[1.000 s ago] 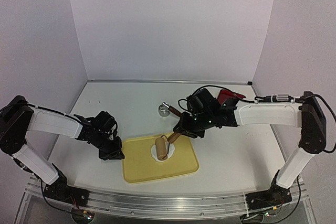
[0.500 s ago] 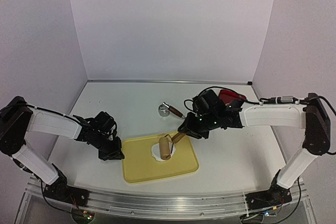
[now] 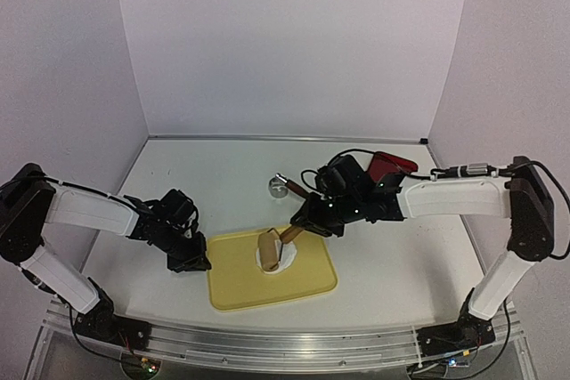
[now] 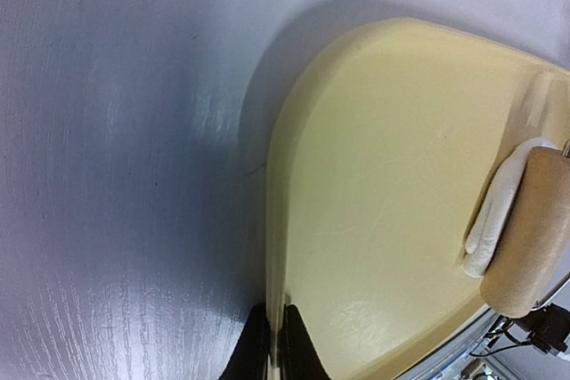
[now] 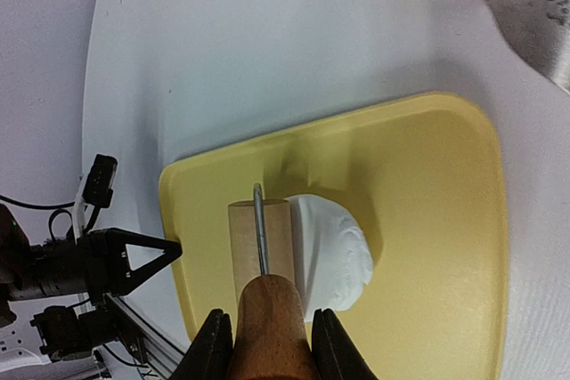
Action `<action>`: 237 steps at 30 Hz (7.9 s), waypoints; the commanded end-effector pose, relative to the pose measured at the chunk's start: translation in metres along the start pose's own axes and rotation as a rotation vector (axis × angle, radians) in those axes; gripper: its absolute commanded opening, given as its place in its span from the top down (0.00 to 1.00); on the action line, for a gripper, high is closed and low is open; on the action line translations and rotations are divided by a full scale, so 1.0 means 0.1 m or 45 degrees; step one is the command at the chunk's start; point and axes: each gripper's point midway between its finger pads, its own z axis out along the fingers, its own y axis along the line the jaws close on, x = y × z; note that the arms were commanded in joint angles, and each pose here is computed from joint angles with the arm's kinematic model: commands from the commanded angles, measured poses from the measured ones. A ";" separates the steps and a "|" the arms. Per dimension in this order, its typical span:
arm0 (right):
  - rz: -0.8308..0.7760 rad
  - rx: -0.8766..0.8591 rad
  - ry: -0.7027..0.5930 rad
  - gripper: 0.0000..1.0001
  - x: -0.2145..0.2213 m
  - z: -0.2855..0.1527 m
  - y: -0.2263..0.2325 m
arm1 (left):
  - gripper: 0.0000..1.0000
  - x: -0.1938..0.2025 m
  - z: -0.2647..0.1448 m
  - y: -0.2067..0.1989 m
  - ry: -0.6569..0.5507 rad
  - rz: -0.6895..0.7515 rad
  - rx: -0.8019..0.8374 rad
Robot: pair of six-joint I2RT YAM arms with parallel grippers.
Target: Roll out the dumpling wrappers from the dough
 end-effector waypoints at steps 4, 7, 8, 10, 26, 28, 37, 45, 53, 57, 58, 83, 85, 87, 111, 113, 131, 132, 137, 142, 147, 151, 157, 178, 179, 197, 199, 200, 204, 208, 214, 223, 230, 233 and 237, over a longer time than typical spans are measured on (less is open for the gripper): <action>-0.057 0.763 0.237 1.00 0.60 -0.18 -1.71 | 1.00 0.08 0.07 0.22 0.032 -0.034 -0.100; -0.138 0.731 0.287 1.00 0.67 -0.01 -1.52 | 1.00 0.08 0.08 0.22 0.040 -0.032 -0.100; -0.167 0.727 0.322 1.00 0.73 0.06 -1.49 | 1.00 0.09 0.09 0.22 0.043 -0.033 -0.102; -0.208 0.716 0.367 1.00 0.80 0.16 -1.42 | 1.00 0.09 0.09 0.23 0.043 -0.034 -0.103; -0.132 0.789 0.309 1.00 0.78 -0.26 -1.68 | 1.00 0.07 0.10 0.22 0.047 -0.031 -0.107; -0.129 0.792 0.310 1.00 0.78 -0.26 -1.69 | 1.00 0.07 0.10 0.22 0.051 -0.029 -0.108; -0.279 0.752 0.417 1.00 0.90 0.05 -1.44 | 1.00 0.10 0.09 0.26 0.052 -0.039 -0.107; -0.243 0.811 0.319 1.00 0.75 -0.23 -1.55 | 1.00 0.08 0.06 0.28 0.032 -0.048 -0.106; -0.239 0.724 0.269 1.00 0.63 -0.52 -1.47 | 1.00 0.06 0.06 0.26 0.036 -0.043 -0.106; -0.291 0.697 0.335 1.00 0.72 -0.44 -1.49 | 1.00 0.06 0.06 0.26 0.033 -0.042 -0.101; -0.306 0.675 0.350 1.00 0.74 -0.40 -1.46 | 1.00 0.06 0.07 0.26 0.033 -0.042 -0.100; -0.466 0.200 0.164 1.00 0.25 -0.80 -0.25 | 1.00 -0.11 0.07 0.09 0.024 0.128 -0.114; -0.486 0.176 0.160 1.00 0.23 -0.82 -0.21 | 1.00 -0.14 0.09 0.08 0.030 0.157 -0.134; -0.490 0.143 0.154 1.00 0.19 -0.83 -0.14 | 1.00 -0.16 0.10 0.06 0.033 0.173 -0.142; -0.439 0.029 -0.008 1.00 -0.22 -0.42 0.08 | 1.00 -0.24 0.10 -0.09 0.013 0.184 -0.093; -0.431 0.088 0.024 1.00 -0.17 -0.28 -0.08 | 1.00 -0.25 0.10 -0.10 0.011 0.183 -0.089; -0.403 0.386 0.215 1.00 0.30 0.37 -0.84 | 1.00 -0.20 0.10 -0.12 0.007 0.157 -0.028; -0.410 0.391 0.221 1.00 0.32 0.40 -0.85 | 1.00 -0.20 0.10 -0.13 0.007 0.156 -0.021; -0.428 0.410 0.251 1.00 0.36 0.54 -0.86 | 1.00 -0.18 0.11 -0.14 0.018 0.151 -0.004; -0.437 0.480 0.293 1.00 0.41 0.62 -0.97 | 1.00 -0.17 0.12 -0.13 0.018 0.149 0.000; -0.447 0.546 0.356 1.00 0.50 0.69 -1.08 | 1.00 -0.17 0.12 -0.13 0.019 0.149 0.002; -0.477 0.544 0.410 1.00 0.59 0.79 -1.06 | 1.00 -0.16 0.13 -0.14 0.022 0.149 0.008; -0.489 0.540 0.464 1.00 0.69 0.88 -1.07 | 1.00 -0.15 0.13 -0.13 0.024 0.145 0.011; -0.492 0.466 0.582 1.00 0.90 1.11 -0.99 | 1.00 -0.12 0.14 -0.12 0.027 0.143 0.028; -0.493 0.463 0.587 1.00 0.91 1.12 -0.99 | 1.00 -0.12 0.14 -0.12 0.028 0.143 0.030; -0.559 0.260 0.190 1.00 0.14 0.08 0.07 | 1.00 -0.22 -0.07 0.00 -0.065 0.160 -0.074; -0.543 0.150 0.111 1.00 0.00 -0.23 0.38 | 1.00 -0.24 -0.10 -0.02 -0.075 0.193 -0.064; -0.533 0.098 0.073 1.00 -0.06 -0.39 0.52 | 1.00 -0.25 -0.10 -0.04 -0.078 0.211 -0.061; -0.492 -0.003 -0.049 1.00 -0.23 -0.91 0.79 | 1.00 -0.27 -0.14 0.00 -0.085 0.249 -0.113; -0.458 -0.021 -0.130 1.00 -0.29 -1.24 0.78 | 1.00 -0.30 -0.18 -0.04 -0.102 0.298 -0.102; -0.395 -0.059 -0.178 1.00 -0.34 -1.24 0.56 | 1.00 -0.28 -0.21 -0.33 -0.122 0.430 0.010; -0.270 -0.330 -0.168 1.00 -0.30 -0.90 0.49 | 1.00 -0.16 -0.06 -0.47 -0.053 0.491 0.018; -0.278 -0.345 -0.071 1.00 -0.19 -0.65 0.46 | 1.00 -0.13 0.03 -0.46 -0.020 0.513 -0.027; -0.287 -0.330 -0.031 1.00 -0.14 -0.52 0.40 | 1.00 -0.12 0.03 -0.45 -0.019 0.515 -0.029; -0.311 -0.272 -0.021 1.00 -0.13 -0.32 0.29 | 1.00 -0.10 0.06 -0.41 -0.010 0.513 -0.034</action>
